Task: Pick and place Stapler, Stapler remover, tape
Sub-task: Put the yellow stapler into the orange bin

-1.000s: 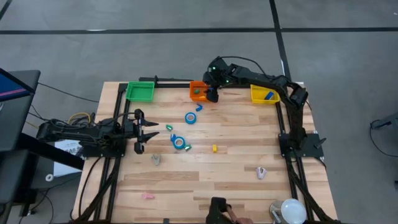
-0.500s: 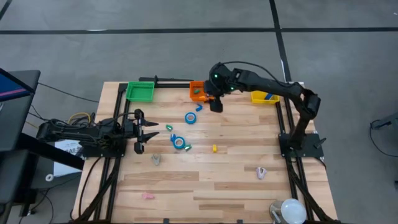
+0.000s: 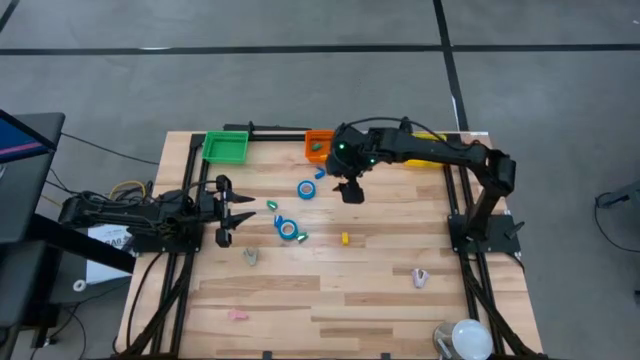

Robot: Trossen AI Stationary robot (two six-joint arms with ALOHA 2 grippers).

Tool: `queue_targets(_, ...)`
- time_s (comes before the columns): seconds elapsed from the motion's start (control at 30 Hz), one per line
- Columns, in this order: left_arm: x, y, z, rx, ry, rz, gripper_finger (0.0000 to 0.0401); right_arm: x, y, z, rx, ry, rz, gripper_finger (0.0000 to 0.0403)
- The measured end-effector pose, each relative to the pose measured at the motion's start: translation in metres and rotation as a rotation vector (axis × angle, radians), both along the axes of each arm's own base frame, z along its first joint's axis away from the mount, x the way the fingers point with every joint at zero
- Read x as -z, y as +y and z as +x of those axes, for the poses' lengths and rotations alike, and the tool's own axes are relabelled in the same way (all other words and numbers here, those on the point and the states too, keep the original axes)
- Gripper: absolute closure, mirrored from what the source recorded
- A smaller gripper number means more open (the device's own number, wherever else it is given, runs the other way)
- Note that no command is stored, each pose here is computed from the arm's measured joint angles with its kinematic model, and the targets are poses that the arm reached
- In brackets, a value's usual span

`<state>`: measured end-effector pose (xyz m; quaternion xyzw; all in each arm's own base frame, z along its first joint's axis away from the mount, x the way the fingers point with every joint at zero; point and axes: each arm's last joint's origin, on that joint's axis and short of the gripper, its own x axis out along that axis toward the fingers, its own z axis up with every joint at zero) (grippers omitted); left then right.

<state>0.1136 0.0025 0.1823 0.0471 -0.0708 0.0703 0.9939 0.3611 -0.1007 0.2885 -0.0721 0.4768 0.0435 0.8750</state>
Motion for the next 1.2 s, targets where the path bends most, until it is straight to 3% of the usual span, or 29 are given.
queue_targets(0.57,-0.001,0.0,0.0,0.0,-0.006,0.0,0.0233,0.0,0.052,0.011,-0.136,-0.002,0.003,0.0143)
queue_targets(0.93,-0.001,0.0,0.0,0.0,-0.007,0.0,0.0233,0.001,0.099,0.013,-0.097,0.023,0.072,0.0143)
queue_targets(1.2,-0.001,0.0,0.0,0.0,-0.007,0.0,0.0233,0.009,0.124,0.007,-0.09,0.14,0.112,0.0143)
